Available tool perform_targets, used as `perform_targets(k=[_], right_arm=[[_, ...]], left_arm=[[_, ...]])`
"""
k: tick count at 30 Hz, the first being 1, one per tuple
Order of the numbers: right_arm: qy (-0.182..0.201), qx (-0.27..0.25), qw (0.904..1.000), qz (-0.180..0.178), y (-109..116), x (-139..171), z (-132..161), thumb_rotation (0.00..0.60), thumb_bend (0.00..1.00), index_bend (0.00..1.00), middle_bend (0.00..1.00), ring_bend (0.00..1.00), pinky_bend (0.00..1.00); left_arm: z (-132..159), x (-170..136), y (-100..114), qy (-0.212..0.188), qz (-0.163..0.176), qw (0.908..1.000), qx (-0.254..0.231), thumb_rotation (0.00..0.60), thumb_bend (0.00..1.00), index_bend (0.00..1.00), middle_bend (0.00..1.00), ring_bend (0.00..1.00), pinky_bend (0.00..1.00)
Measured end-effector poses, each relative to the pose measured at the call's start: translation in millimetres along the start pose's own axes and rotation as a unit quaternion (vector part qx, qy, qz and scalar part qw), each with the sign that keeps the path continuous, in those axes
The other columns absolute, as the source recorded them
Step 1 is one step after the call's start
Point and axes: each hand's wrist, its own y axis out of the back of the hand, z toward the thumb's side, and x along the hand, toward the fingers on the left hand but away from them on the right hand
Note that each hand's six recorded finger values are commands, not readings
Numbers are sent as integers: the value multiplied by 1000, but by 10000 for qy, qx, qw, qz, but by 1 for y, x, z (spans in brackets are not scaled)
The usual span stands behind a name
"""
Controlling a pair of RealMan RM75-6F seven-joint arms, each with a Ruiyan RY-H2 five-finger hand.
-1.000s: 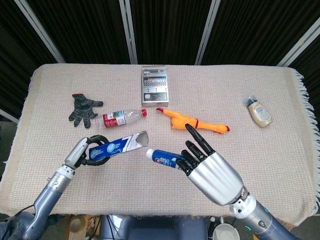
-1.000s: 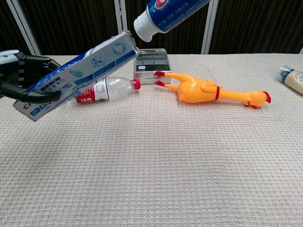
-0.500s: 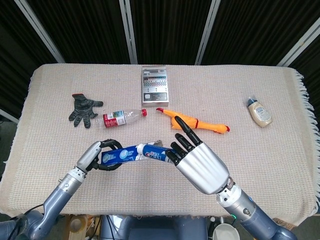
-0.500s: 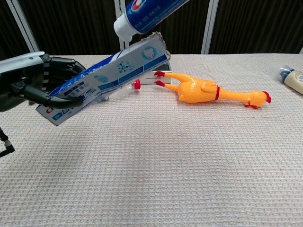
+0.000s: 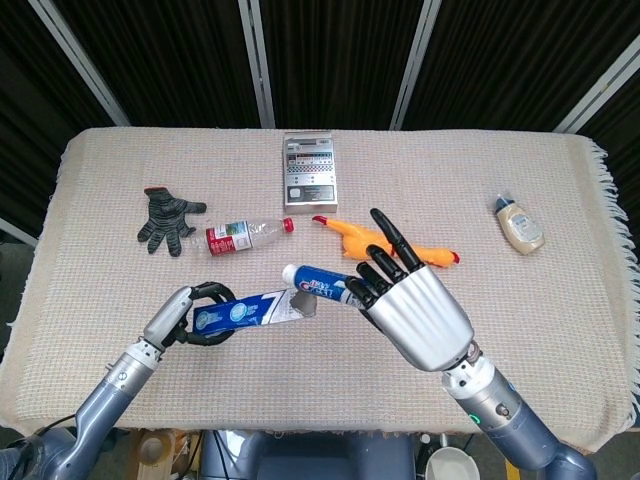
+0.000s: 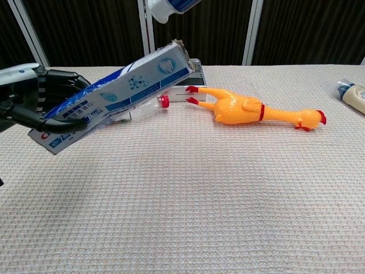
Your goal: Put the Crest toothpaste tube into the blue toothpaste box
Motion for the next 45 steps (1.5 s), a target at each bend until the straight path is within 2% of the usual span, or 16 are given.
perform_targets(k=[8,15,26,32,45], right_arm=[[-91,27,9999,103,-2,9,-9,600,432,667,620,382,16],[-25,-76,9999,105,-6,14,-6,600,432,667,620,382,16],[-9,-221,9997,98,-5,15,-3,600,433,669,620,383,16],[-18,-244,9995,182,-11,16,-4,600,433,670,621,383,16],[29,-338,9991,250,-20,18,-1,600,433,670,621,383,24]], left_arm=[[3,-6,12,-65,171,9997,-135,600,354,577,446,301,370],[7,-13,22,-79,225,9997,-50,600,354,577,447,301,370],[6,-11,17,-30,166,9998,-62,600,354,577,445,301,370],[9,-9,14,-93,122,9999,-50,600,353,577,448,301,379],[10,-13,21,-79,275,9996,-32,600,353,581,451,302,385]])
